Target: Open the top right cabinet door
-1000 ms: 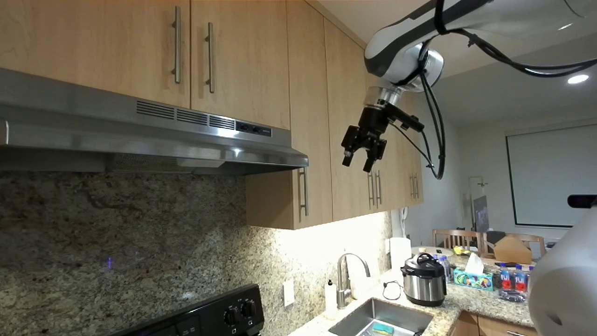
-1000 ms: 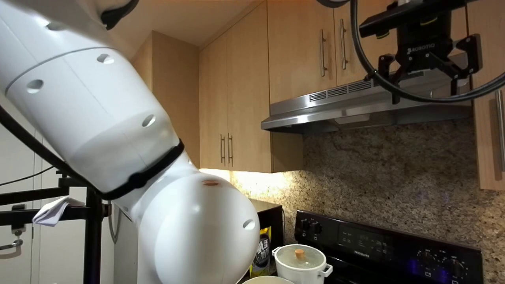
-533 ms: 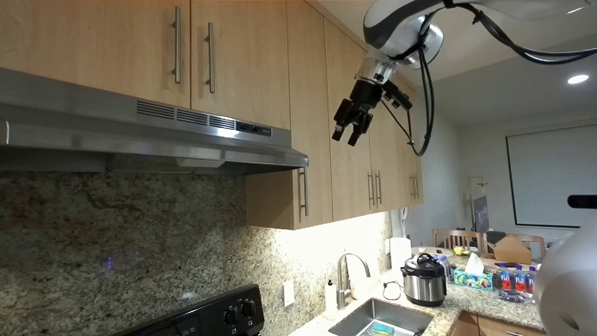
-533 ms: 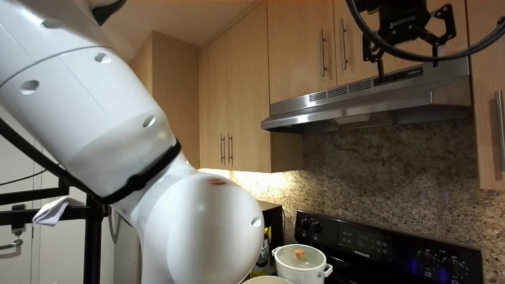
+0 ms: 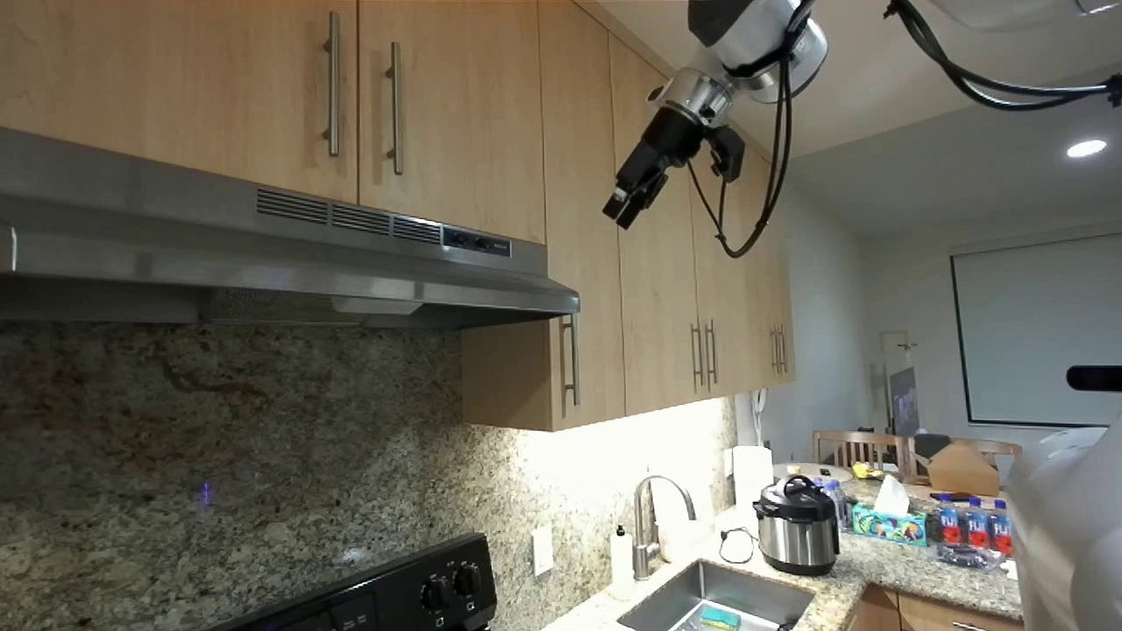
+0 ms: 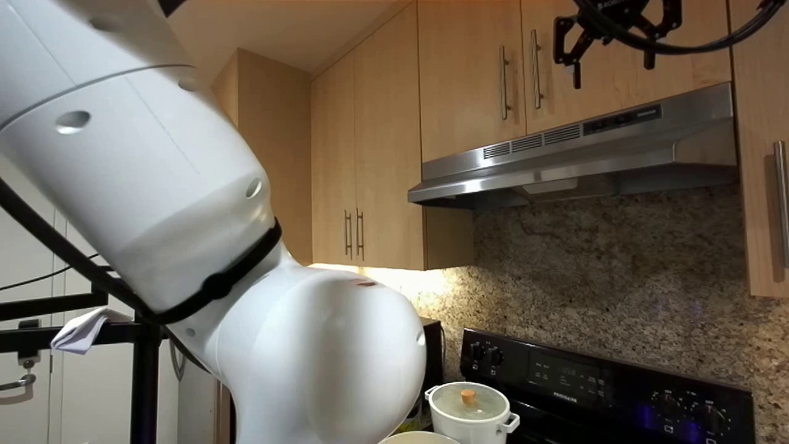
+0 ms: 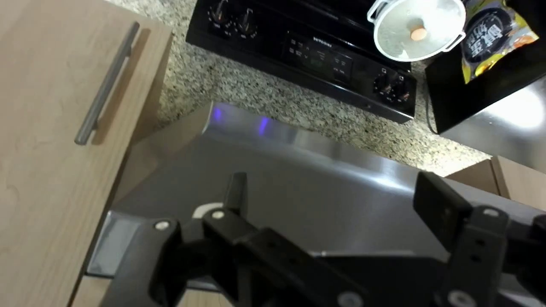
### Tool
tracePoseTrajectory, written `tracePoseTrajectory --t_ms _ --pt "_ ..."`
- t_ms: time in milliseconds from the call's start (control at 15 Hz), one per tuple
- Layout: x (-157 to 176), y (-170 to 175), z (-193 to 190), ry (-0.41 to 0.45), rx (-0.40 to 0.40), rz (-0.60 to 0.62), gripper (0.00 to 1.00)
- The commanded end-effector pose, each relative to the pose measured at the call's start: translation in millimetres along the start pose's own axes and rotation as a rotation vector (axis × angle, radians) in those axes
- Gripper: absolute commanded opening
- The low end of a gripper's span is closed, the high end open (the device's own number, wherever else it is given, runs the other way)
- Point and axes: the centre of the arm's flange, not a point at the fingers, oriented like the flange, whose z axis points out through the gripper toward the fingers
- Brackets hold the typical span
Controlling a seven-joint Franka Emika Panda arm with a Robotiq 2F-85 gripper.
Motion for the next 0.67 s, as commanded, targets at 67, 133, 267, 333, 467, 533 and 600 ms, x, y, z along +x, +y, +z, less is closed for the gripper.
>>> tracePoseTrajectory --t_ms 67,133,267,333,467,533,600 --pt "42.2 23.5 -3.0 0.13 0.044 -0.118 1.0" --pt "49.6 25.1 -1.6 0.147 0.048 -0.138 1.0" --pt "73.1 21.6 4.7 0.153 0.084 -0.169 1.0" --pt "82.2 14.9 12.2 0.141 0.086 -0.174 1.0" --pt "67.5 9.3 11.1 0.137 0.074 -0.138 1.0" --pt "73.6 8.5 16.2 0.13 0.075 -0.143 1.0" --pt "77.2 8.3 19.6 0.126 0.074 -0.146 1.0"
